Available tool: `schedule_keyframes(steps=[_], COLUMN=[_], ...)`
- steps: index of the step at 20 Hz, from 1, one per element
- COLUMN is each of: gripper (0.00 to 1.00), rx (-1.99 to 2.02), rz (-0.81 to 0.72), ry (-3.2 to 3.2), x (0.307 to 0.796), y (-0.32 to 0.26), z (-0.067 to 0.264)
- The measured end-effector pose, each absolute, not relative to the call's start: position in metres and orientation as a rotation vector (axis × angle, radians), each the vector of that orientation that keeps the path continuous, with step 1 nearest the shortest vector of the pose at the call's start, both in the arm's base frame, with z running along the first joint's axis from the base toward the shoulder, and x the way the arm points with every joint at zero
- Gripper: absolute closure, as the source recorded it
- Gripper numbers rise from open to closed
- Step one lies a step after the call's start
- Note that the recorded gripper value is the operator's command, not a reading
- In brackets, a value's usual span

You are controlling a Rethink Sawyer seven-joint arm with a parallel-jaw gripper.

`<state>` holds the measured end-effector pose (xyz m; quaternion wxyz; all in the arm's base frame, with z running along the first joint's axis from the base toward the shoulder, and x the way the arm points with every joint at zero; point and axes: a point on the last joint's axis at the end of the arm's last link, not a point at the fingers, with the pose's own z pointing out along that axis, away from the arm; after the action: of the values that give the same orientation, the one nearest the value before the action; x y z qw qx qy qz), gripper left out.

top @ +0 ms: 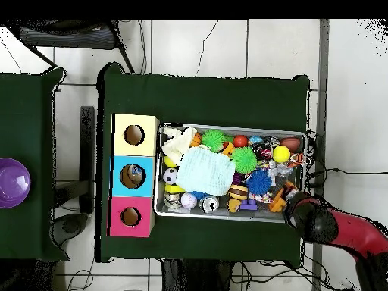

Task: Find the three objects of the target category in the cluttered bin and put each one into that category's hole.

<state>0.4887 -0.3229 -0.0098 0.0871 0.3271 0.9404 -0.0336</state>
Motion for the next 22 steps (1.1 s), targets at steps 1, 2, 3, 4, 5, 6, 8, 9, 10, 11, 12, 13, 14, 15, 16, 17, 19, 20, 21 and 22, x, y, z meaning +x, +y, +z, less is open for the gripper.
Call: schedule_keyframes(steps=[1,2,3,4,5,6,8,9,10,11,12,13,14,15,16,17,19,20,21,22], gripper=[1.0,1.0,1.0,1.0,1.0,1.0,1.0,1.0,1.0,1.0,1.0,1.0,1.0,1.0,1.0,1.0,1.0,1.0,1.0,1.0], rx=[0.989,1.0,1.012,1.026,1.049,1.062,1.104,1.149,1.164,1.185,1.205,1.251,1.271,1.303,1.336,1.37,1.438,1.455,1.471,1.534], rz=[-0.103,-0.104,-0.105,-0.103,-0.099,-0.096,-0.088,-0.079,-0.075,-0.069,-0.062,-0.047,-0.04,-0.032,-0.025,-0.017,-0.001,0.003,0.007,0.027], ry=[2.804,2.801,2.798,2.795,2.791,2.787,2.778,2.767,2.762,2.753,2.744,2.722,2.712,2.699,2.689,2.678,2.662,2.659,2.655,2.64], x=[0.484,0.483,0.483,0.483,0.482,0.482,0.482,0.481,0.48,0.48,0.479,0.477,0.475,0.471,0.466,0.461,0.451,0.449,0.447,0.44], y=[-0.322,-0.323,-0.324,-0.324,-0.324,-0.325,-0.325,-0.326,-0.326,-0.326,-0.326,-0.326,-0.326,-0.327,-0.327,-0.328,-0.329,-0.329,-0.329,-0.329], z=[-0.008,-0.007,-0.006,-0.005,-0.004,-0.004,-0.003,-0.003,-0.003,-0.003,-0.003,-0.003,-0.003,-0.004,-0.005,-0.006,-0.009,-0.009,-0.01,-0.012])
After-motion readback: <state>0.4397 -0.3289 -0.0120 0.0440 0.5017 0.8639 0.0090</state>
